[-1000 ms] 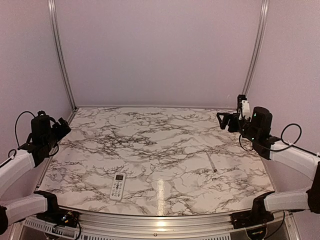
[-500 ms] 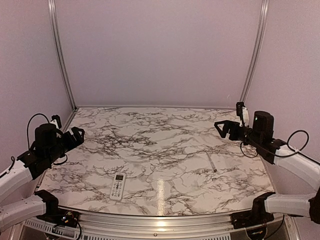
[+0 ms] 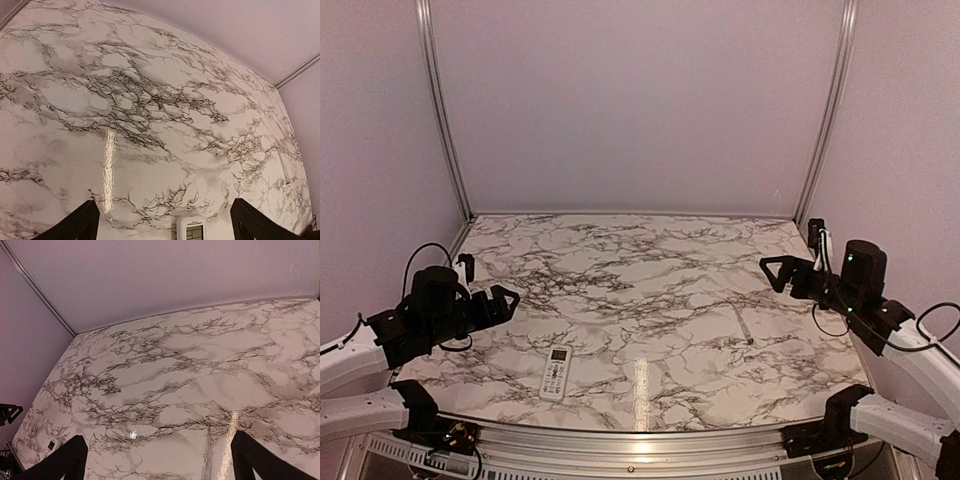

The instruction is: Unload the batteries from the remote control

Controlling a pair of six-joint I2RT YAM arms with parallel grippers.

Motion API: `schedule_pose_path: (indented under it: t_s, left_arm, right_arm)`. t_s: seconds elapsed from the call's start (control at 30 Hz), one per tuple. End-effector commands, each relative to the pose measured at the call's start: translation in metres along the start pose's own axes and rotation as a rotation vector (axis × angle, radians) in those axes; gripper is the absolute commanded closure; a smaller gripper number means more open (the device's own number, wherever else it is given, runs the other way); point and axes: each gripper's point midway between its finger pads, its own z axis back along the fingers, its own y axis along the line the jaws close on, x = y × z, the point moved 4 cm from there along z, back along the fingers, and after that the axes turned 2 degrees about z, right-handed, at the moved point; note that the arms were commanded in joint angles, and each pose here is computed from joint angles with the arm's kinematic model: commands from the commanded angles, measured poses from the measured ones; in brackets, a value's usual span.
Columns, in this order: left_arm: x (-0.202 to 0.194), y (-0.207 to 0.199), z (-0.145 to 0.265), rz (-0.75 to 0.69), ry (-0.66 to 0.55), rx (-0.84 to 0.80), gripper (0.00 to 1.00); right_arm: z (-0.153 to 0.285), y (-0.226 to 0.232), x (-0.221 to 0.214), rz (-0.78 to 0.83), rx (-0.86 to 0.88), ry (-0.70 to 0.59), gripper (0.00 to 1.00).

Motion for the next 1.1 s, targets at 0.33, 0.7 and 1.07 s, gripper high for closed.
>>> schedule_pose_path:
  t_s: [0.33,0.7,1.07]
  left_arm:
    - [-0.082,-0.044,-0.025,-0.225,0.245,0.078,0.05]
    - [-0.136,-0.054,-0.061,-0.401,0.435,0.223,0.01]
    - [-0.157,-0.048,-0.059,-0.433,0.510,0.275,0.19]
  right_arm:
    - [0.002,-0.013,-0.021,-0.031,-0.076,0.055,0.02]
    - [0.004,-0.015,-0.025,-0.023,-0.091,0.054,0.02]
    - [0.007,-0.018,-0.028,-0.016,-0.099,0.047,0.01]
